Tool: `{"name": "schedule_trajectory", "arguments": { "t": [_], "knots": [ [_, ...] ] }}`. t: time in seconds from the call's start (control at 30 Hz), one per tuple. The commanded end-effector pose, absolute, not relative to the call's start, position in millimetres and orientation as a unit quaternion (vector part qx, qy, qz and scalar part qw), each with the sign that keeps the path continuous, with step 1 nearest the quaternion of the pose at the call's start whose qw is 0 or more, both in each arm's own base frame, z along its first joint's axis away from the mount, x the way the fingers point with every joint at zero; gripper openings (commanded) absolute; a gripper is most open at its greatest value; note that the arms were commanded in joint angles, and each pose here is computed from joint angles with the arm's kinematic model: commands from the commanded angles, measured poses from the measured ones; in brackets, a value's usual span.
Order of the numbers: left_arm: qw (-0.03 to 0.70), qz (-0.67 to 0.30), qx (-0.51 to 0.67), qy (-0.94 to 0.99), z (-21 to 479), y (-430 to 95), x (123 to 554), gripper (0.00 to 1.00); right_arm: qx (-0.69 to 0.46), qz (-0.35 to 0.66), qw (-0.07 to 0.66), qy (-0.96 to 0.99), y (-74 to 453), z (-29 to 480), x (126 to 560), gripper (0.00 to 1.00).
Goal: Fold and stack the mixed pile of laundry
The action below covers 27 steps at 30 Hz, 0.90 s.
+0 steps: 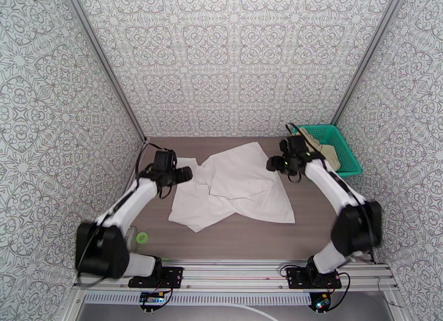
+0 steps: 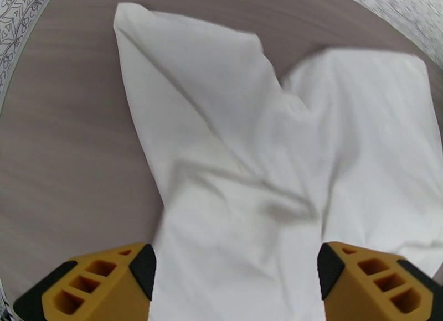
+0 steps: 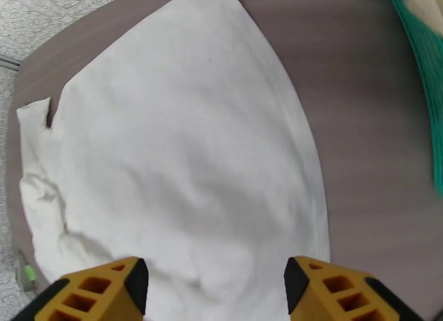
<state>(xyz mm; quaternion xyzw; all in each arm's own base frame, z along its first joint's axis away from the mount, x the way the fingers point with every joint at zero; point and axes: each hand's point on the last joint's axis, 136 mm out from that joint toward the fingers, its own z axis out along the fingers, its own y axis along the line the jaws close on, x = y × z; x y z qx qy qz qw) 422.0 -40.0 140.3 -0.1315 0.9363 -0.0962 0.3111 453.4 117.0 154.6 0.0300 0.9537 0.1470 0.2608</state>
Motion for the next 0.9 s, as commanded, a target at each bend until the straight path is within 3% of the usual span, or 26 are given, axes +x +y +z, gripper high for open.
{"name": "schedule_trajectory", "arguments": {
  "t": [0.0, 0.17, 0.37, 0.77, 0.87],
  "knots": [
    [0.302, -0.099, -0.137, 0.938, 126, -18, 466, 0.83, 0.007, 0.096, 0.270, 0.958, 112, 129, 505, 0.68],
    [0.253, -0.064, -0.167, 0.951, 80, 15, 500, 0.86, -0.009, 0.069, 0.232, 0.970, 116, 80, 552, 0.68],
    [0.219, -0.053, -0.168, 0.960, 42, 21, 514, 0.85, -0.008, 0.043, 0.164, 0.985, 117, 39, 542, 0.60],
    [0.208, -0.092, -0.174, 0.958, 37, 15, 488, 0.83, 0.049, -0.018, 0.043, 0.998, 67, 13, 364, 0.50],
    [0.219, -0.104, -0.167, 0.956, 48, 11, 485, 0.86, 0.046, -0.023, 0.043, 0.998, 60, 22, 339, 0.50]
  ]
}}
